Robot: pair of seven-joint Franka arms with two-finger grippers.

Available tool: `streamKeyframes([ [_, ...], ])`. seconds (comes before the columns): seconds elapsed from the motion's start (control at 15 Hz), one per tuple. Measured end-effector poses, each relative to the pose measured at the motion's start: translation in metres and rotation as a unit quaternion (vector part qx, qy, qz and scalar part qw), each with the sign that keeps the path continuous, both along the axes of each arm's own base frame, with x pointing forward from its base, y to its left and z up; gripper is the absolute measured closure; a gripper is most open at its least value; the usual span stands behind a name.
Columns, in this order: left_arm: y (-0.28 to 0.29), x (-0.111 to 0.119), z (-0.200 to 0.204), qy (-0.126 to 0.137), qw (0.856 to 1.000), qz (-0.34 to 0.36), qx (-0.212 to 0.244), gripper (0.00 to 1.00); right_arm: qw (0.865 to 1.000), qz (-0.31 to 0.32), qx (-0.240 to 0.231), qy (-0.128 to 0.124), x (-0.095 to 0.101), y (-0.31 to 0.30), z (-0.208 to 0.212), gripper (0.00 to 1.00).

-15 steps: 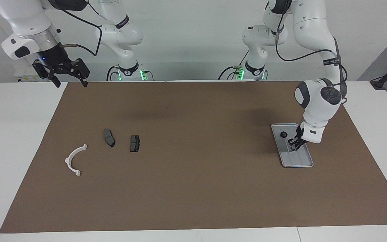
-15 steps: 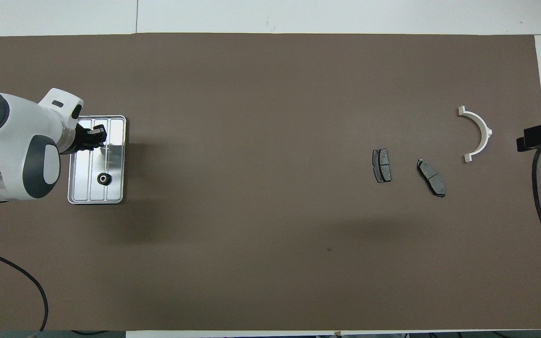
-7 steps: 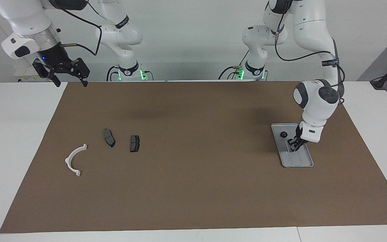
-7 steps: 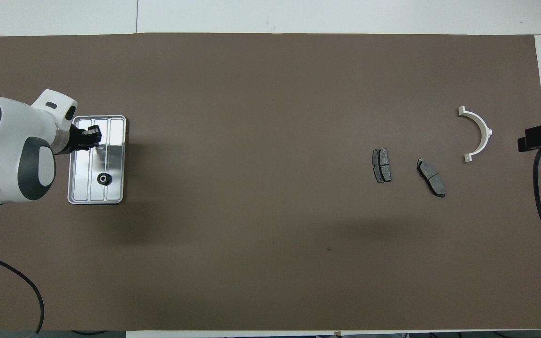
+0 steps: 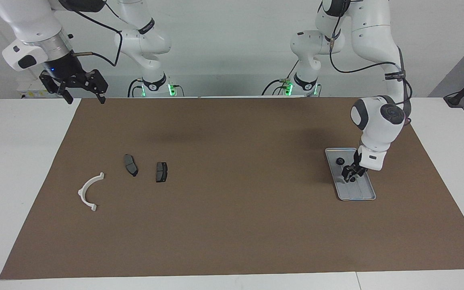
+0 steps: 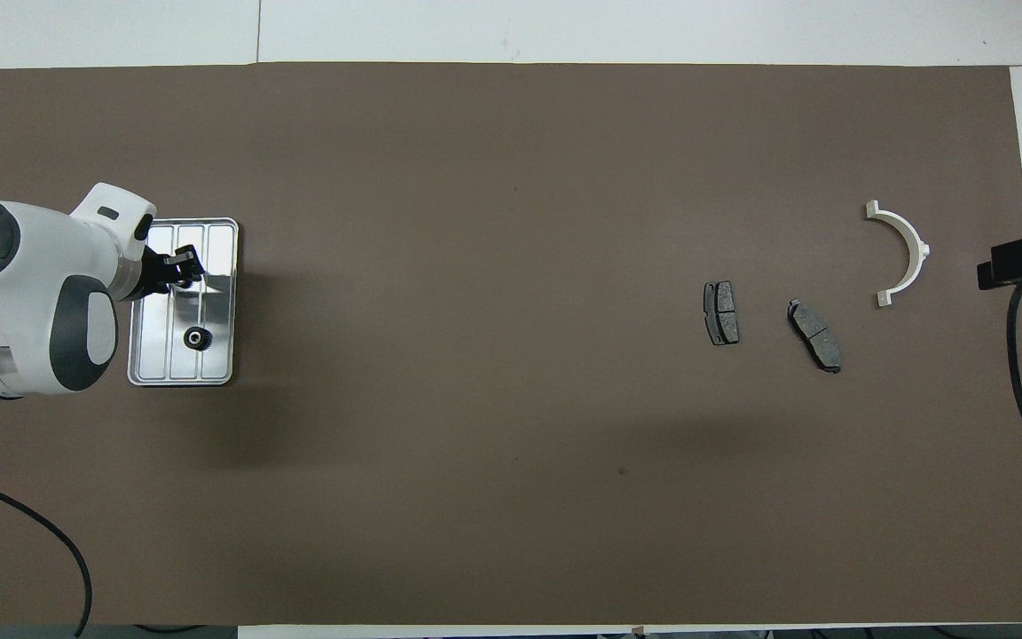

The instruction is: Pick bearing gear from pile to tray

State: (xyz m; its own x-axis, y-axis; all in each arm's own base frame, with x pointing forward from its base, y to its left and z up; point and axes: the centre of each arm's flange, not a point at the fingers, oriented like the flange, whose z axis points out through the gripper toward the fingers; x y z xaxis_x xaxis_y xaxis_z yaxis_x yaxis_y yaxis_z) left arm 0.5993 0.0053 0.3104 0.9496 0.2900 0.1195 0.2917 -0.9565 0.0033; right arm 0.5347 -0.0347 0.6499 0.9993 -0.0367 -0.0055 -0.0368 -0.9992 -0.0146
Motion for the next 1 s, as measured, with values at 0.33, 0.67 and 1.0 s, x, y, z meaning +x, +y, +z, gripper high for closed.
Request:
streamKeyframes([
  [0.33,0.002,-0.001,0.073,0.024,1.0,0.004,0.0,0.0,1.0,0.0,0.0,0.0,0.0,0.0,0.0,0.0],
  [0.67,0.003,-0.031,0.18,0.056,0.998,-0.007,-0.001,0.0,1.0,0.0,0.0,-0.001,-0.001,0.0,0.001,0.0],
  [1.0,0.004,-0.071,0.24,0.093,0.995,-0.026,-0.002,0.0,1.0,0.0,0.0,-0.002,-0.001,0.0,0.003,0.0],
])
